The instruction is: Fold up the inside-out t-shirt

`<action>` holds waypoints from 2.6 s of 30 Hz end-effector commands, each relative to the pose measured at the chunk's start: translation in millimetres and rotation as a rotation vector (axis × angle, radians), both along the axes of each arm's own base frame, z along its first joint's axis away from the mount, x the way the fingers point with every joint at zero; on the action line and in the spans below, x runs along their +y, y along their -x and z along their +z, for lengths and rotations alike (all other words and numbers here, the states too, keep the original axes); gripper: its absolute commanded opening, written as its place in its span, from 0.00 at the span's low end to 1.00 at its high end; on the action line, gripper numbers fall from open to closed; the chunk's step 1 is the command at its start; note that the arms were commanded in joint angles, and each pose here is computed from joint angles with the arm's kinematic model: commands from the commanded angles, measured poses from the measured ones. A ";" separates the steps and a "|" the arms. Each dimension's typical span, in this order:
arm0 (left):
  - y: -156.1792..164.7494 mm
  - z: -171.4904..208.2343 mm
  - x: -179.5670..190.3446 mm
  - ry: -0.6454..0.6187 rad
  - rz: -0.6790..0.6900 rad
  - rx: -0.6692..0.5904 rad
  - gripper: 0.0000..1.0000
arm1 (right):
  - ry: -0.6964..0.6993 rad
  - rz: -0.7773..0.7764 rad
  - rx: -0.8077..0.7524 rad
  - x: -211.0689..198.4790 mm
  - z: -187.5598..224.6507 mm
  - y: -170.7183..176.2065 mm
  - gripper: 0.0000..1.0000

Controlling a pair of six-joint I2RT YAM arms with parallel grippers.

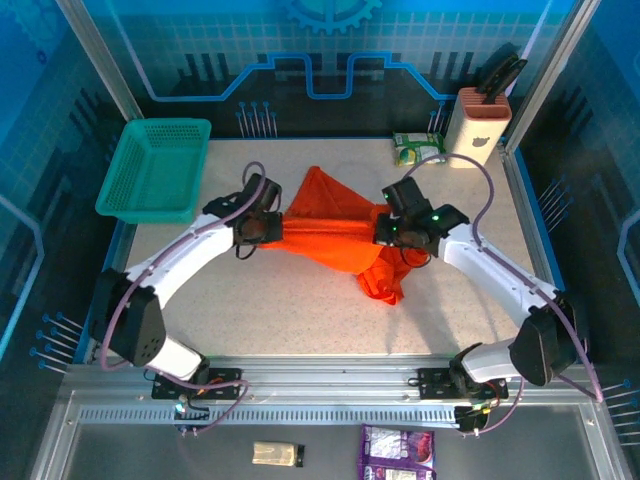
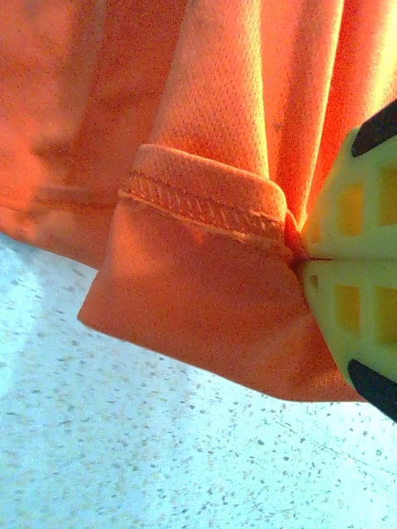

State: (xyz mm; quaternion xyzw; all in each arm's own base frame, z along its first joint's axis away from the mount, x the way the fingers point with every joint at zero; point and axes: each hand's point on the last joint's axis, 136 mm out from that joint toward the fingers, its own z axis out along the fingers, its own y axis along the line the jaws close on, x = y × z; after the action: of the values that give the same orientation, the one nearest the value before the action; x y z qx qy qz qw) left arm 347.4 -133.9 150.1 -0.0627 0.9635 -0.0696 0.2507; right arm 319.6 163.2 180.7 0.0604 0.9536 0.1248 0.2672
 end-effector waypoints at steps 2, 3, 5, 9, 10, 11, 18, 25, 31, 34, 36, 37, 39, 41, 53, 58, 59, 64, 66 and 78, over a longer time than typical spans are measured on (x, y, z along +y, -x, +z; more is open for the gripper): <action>-10.5 36.3 19.4 0.056 0.006 -0.069 0.01 | 0.080 -0.049 -0.105 -37.0 53.7 -7.7 0.00; -12.5 42.7 17.2 0.096 0.002 -0.079 0.02 | 0.080 -0.051 -0.133 -38.8 65.9 -9.7 0.00; -15.6 57.0 14.1 0.182 0.004 -0.101 0.03 | 0.080 -0.051 -0.189 -42.7 92.1 -11.2 0.00; -17.7 87.4 9.5 0.307 -0.002 -0.168 0.12 | 0.062 -0.057 -0.275 -48.6 130.7 -7.8 0.00; -18.2 92.6 4.2 0.349 -0.018 -0.179 0.15 | 0.046 -0.058 -0.297 -48.5 139.0 -7.0 0.00; -18.5 95.4 -1.6 0.383 -0.034 -0.180 0.14 | 0.027 -0.056 -0.311 -47.2 144.7 -6.3 0.00; -23.4 92.6 -22.7 0.511 -0.068 -0.153 0.00 | -0.060 -0.025 -0.325 -33.3 155.3 -5.3 0.00; -23.0 83.4 -51.5 0.590 -0.124 -0.075 0.17 | -0.119 0.027 -0.295 -14.4 143.4 -9.4 0.00; -6.1 30.2 -117.6 0.526 -0.267 0.109 0.38 | -0.135 0.050 -0.235 -2.8 123.8 -5.5 0.00; -4.2 -0.9 -136.9 0.484 -0.297 0.198 0.42 | -0.135 0.050 -0.206 -1.4 112.2 0.8 0.00; -6.2 -20.3 -142.3 0.426 -0.319 0.241 0.44 | -0.133 0.048 -0.188 -1.6 105.0 7.1 0.00; -8.3 -28.7 -143.2 0.387 -0.333 0.256 0.45 | -0.134 0.045 -0.180 -2.0 102.0 10.2 0.00; -11.1 -42.2 -145.5 0.331 -0.359 0.287 0.47 | -0.133 0.043 -0.167 -2.1 95.9 17.0 0.00; -15.4 -52.0 -147.4 0.285 -0.389 0.310 0.48 | -0.130 0.039 -0.153 -3.5 90.3 23.3 0.00; -41.2 -108.0 -157.9 0.107 -0.442 0.408 0.46 | -0.110 -0.016 -0.148 -20.2 84.5 44.2 0.00; -41.7 -117.3 -158.1 0.068 -0.452 0.423 0.23 | -0.090 -0.023 -0.156 -24.6 86.4 44.6 0.00; -41.7 -117.2 -157.1 0.065 -0.453 0.423 0.20 | -0.080 -0.025 -0.160 -26.3 87.6 44.5 0.00; -48.1 -102.6 -146.3 0.077 -0.419 0.375 0.00 | -0.016 -0.059 -0.182 -42.7 90.6 40.2 0.00; -57.9 -77.8 -137.8 0.172 -0.366 0.309 0.00 | -0.001 -0.082 -0.193 -54.3 93.9 35.9 0.00; -86.8 196.7 -28.0 0.758 -0.223 -0.383 0.00 | 0.029 -0.185 -0.350 -117.5 156.6 9.6 0.00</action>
State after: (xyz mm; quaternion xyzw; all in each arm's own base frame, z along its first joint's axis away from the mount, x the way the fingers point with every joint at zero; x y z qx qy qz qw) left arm 452.2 -160.5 264.4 -0.0616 0.8729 -0.3747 0.3065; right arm 315.9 58.0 304.3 0.1320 0.9020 0.1025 0.3980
